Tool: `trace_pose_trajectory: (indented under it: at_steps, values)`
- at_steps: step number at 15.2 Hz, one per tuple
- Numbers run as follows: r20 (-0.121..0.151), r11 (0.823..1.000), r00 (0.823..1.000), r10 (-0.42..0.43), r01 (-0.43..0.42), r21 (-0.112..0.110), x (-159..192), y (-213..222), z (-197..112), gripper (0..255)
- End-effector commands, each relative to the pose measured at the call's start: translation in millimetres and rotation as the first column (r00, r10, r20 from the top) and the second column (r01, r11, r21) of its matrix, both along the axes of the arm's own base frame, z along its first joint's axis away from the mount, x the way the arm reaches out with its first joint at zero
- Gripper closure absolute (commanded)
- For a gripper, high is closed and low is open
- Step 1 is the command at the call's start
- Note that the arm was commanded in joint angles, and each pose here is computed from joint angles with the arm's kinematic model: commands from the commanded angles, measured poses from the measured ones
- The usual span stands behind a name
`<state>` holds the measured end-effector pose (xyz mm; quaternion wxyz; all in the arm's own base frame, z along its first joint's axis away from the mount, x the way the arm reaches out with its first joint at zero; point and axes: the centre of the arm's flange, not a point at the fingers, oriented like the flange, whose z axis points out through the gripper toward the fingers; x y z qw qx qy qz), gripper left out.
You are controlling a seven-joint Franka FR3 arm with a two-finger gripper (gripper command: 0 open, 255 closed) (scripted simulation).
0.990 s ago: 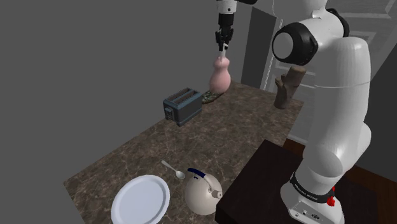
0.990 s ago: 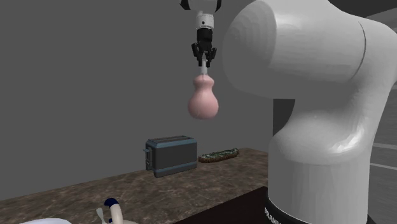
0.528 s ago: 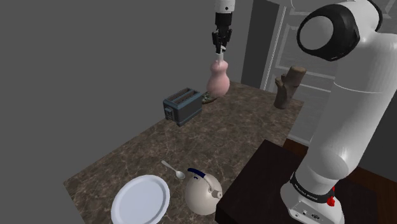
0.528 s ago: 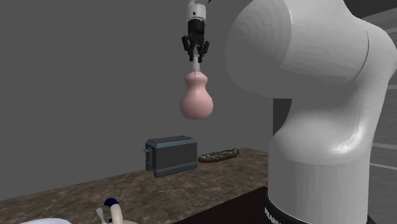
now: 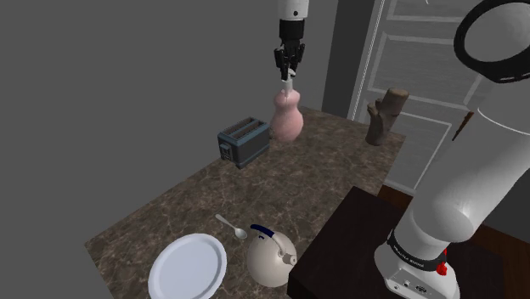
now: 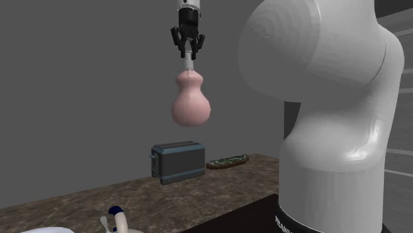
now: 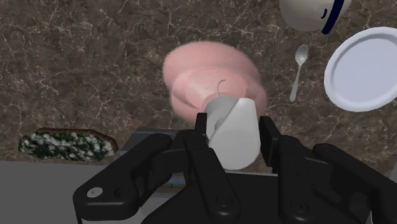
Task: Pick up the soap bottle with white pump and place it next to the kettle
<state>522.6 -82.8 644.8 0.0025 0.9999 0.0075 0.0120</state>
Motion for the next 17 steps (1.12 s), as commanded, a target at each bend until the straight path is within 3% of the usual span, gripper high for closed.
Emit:
trace_pose_trajectory:
  at_steps: [1,17]
  values:
    - [0.001,1.0,1.0,-0.001,0.001,-0.001,-12.7,22.6,-0.4,255]
    - [0.001,1.0,1.0,-0.001,0.001,-0.001,-98.8,215.4,0.2,255]
